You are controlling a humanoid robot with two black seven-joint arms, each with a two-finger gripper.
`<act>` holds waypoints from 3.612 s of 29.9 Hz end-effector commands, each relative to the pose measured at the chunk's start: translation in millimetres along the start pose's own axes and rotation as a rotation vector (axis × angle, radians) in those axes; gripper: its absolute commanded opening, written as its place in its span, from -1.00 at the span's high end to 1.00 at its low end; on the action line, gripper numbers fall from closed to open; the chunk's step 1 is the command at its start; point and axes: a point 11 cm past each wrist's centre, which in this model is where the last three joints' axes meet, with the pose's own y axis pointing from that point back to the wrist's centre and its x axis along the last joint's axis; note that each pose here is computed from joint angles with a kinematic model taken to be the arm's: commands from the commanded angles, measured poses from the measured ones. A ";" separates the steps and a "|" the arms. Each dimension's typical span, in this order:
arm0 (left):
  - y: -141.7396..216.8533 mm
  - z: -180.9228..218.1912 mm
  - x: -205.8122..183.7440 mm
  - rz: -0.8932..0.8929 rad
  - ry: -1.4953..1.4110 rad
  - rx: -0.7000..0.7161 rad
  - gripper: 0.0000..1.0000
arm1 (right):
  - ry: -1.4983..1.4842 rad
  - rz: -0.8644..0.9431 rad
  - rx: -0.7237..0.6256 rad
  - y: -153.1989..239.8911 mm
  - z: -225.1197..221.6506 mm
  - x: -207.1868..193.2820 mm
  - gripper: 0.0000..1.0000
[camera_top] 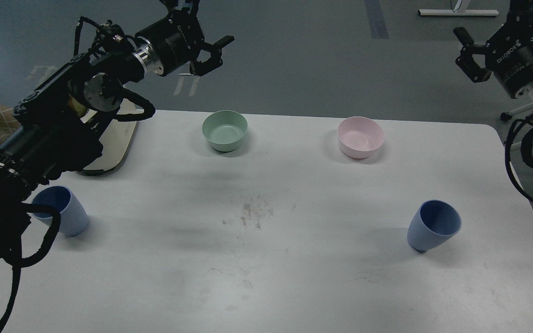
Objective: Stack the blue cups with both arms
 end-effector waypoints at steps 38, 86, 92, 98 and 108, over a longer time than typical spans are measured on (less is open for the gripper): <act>39.3 -22.6 71.7 0.240 0.148 -0.093 -0.96 | -0.032 -0.019 0.047 13.0 9.4 3.6 -1.00; 71.4 -8.4 5.7 -0.076 -0.361 -0.053 -0.96 | -0.027 0.005 0.010 38.2 17.0 23.8 -1.00; 95.7 17.4 3.3 -0.116 -0.647 0.031 -0.95 | -0.022 0.000 0.006 42.7 15.3 24.6 -1.00; 133.7 51.6 4.6 -0.119 -0.901 0.123 -0.95 | -0.025 0.001 -0.001 44.7 18.4 24.5 -1.00; 204.4 73.8 11.0 -0.119 -1.265 0.383 -0.95 | -0.021 -0.012 -0.011 43.2 23.4 20.2 -1.00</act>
